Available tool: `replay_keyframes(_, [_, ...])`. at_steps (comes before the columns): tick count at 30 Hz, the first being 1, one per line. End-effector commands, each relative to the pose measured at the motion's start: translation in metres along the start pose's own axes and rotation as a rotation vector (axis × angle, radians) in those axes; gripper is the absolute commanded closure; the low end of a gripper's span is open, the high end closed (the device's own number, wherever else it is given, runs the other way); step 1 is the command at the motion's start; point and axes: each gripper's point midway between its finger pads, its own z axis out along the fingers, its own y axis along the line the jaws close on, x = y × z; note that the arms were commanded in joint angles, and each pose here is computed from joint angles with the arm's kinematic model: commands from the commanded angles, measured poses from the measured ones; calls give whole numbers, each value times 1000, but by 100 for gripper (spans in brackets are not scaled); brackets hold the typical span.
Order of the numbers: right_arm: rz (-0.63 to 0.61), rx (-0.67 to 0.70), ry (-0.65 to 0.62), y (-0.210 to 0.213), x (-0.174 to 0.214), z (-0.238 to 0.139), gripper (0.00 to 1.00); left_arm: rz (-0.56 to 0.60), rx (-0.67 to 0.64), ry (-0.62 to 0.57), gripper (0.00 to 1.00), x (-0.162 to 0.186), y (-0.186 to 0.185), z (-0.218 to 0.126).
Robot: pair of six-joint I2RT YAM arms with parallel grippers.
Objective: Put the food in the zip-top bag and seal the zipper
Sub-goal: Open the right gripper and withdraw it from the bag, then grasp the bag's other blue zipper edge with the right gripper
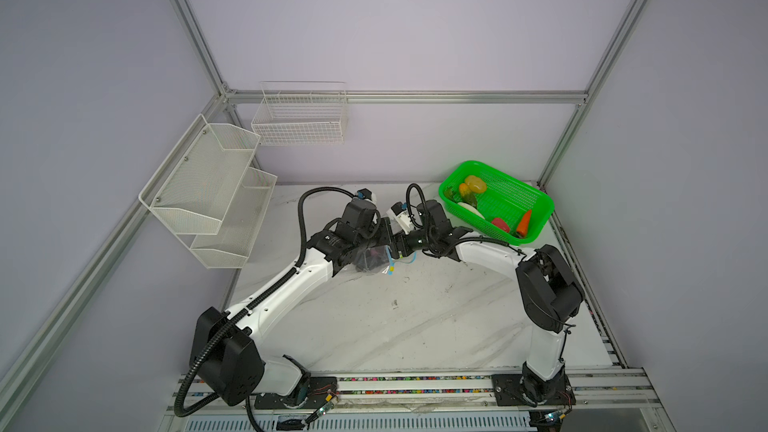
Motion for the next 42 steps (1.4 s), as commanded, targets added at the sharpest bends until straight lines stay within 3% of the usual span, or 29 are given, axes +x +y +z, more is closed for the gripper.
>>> replay_keyframes(1, [-68, 8, -65, 31, -28, -30, 28, -8, 22, -20, 100, 2, -2, 0])
replay_keyframes(8, [-67, 130, -157, 38, -19, -75, 29, -8, 16, -22, 100, 1, -1, 1])
replay_keyframes(10, [-16, 182, -178, 30, -12, -83, 33, -6, 10, -21, 100, 1, 0, 1])
replay_keyframes(14, [219, 312, -299, 7, -1, -108, 40, -7, -3, -22, 100, 1, 3, 1])
replay_keyframes(17, [364, 250, -311, 8, 19, -105, 40, -7, -12, -24, 100, -1, 4, 1])
replay_keyframes(22, [482, 217, -283, 3, 46, -99, 40, -7, -18, -27, 100, -1, 5, 0])
replay_keyframes(30, [654, 152, -268, -12, 48, -70, 41, -17, -13, -18, 100, 1, 4, 2])
replay_keyframes(36, [709, 120, -286, -17, 47, -61, 46, -16, -3, -7, 100, 3, 2, 2])
replay_keyframes(42, [697, 122, -306, -18, 41, -62, 59, -10, 6, -14, 100, 1, 0, -2])
